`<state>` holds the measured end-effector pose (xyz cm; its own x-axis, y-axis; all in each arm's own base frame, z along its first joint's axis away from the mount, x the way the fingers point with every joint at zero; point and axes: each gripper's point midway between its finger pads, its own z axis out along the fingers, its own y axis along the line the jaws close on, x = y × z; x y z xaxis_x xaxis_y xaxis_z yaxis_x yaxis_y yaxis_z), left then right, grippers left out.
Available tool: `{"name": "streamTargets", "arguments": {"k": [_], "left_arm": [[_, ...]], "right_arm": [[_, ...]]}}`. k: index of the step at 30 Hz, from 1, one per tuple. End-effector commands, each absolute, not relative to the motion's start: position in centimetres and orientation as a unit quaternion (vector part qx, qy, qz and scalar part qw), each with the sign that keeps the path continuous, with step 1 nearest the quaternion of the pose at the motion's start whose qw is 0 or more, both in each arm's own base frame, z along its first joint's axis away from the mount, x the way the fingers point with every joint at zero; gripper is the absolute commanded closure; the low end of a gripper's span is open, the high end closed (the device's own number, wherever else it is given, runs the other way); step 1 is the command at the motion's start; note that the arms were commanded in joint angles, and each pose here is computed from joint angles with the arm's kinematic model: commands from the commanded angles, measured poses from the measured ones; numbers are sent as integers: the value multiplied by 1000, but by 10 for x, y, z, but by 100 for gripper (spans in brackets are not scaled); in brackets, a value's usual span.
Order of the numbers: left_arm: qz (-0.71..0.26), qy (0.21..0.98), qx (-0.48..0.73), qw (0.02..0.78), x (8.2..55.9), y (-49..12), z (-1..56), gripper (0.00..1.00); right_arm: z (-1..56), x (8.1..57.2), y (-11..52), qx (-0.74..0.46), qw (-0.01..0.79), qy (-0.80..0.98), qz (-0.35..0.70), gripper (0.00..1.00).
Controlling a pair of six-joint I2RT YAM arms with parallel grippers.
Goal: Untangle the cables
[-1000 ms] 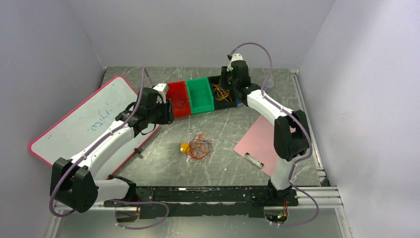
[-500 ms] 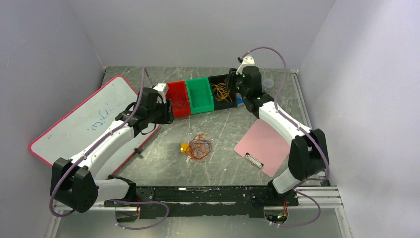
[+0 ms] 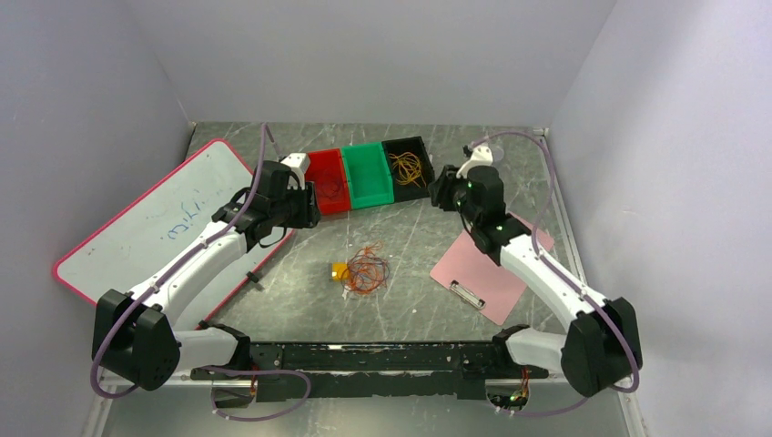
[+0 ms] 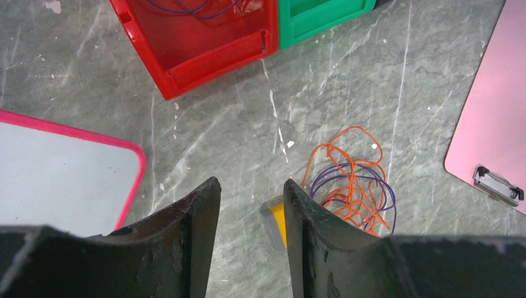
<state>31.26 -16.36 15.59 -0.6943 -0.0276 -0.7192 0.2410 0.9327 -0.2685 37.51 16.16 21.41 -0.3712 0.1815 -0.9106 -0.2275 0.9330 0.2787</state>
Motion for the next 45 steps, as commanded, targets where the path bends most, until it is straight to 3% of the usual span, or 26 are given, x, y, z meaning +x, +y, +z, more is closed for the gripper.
{"name": "streamTargets", "arguments": {"k": [1, 11, 18, 26, 34, 45], "left_arm": [[-178, 899, 55, 396, 316, -162, 159, 53], [-241, 892, 29, 382, 297, -178, 165, 55], [-256, 891, 57, 371, 274, -211, 165, 53], [-251, 907, 67, 330, 242, -235, 137, 47], [-239, 919, 44, 310, 213, -226, 125, 43], [-225, 921, 56, 312, 206, -228, 98, 41]], "right_arm": [[188, 348, 144, 35, 528, 830, 178, 57], [158, 288, 126, 20, 455, 876, 160, 55], [152, 257, 146, -68, 400, 891, 206, 54], [125, 228, 183, -82, 347, 888, 291, 53], [110, 202, 239, -114, 340, 883, 301, 52], [99, 204, 248, -110, 334, 886, 301, 51]]}}
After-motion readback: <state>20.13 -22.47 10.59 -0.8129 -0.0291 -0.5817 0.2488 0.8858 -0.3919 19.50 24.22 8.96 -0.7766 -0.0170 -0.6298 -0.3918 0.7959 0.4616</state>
